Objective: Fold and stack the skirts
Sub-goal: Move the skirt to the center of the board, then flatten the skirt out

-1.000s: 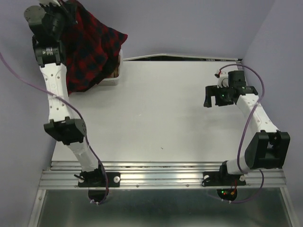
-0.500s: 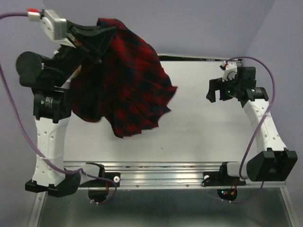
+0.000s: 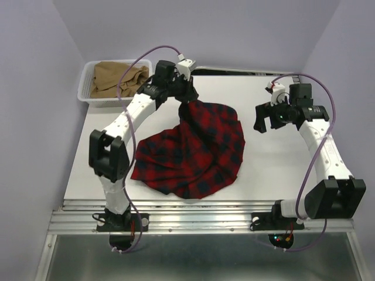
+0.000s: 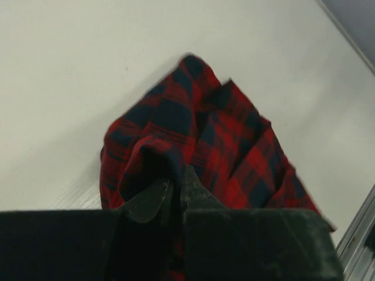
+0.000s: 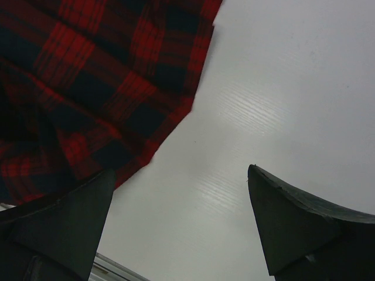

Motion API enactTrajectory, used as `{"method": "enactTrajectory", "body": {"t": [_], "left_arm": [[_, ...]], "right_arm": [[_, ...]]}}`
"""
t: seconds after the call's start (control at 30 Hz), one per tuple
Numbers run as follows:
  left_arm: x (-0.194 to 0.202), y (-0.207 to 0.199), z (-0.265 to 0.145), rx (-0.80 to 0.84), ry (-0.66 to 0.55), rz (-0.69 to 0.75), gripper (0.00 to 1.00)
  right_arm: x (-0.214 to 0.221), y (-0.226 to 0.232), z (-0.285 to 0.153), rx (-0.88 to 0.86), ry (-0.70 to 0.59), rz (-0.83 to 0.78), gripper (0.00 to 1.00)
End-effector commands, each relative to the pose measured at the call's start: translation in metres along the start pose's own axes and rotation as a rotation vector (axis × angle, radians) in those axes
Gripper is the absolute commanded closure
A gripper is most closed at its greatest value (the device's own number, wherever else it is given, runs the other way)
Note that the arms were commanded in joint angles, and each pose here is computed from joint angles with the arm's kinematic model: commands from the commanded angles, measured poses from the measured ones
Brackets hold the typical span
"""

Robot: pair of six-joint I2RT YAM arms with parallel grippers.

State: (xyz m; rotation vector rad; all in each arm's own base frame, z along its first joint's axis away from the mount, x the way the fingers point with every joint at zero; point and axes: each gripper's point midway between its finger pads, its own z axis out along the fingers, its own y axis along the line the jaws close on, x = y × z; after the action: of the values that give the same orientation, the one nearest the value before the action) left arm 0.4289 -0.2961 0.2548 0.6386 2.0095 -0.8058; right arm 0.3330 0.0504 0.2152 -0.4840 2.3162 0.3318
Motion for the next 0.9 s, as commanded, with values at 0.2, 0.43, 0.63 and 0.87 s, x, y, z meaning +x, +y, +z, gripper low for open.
{"method": "enactTrajectory", "body": {"t": [0.2,0.43,0.63,0.87], "left_arm": [[-0.077,0.012,-0.052,-0.068,-0.041,0.247,0.43],[-0.086,0.014,-0.137,-0.232,-0.129,0.406,0.02],[0.019,-0.029,-0.141,-0.195,0.057,0.452,0.03],[0.040,-0.026,-0.147,-0.226,0.031,0.289,0.05]], "right_arm": [[-0.002,-0.006,0.023,-0.037,0.026,-0.010,0.00],[-0.031,0.007,0.050,-0.185,-0.024,0.108,0.00],[-0.067,0.020,0.072,-0.259,-0.090,0.130,0.01],[-0.126,0.085,0.107,-0.376,-0.147,-0.023,0.09]]}}
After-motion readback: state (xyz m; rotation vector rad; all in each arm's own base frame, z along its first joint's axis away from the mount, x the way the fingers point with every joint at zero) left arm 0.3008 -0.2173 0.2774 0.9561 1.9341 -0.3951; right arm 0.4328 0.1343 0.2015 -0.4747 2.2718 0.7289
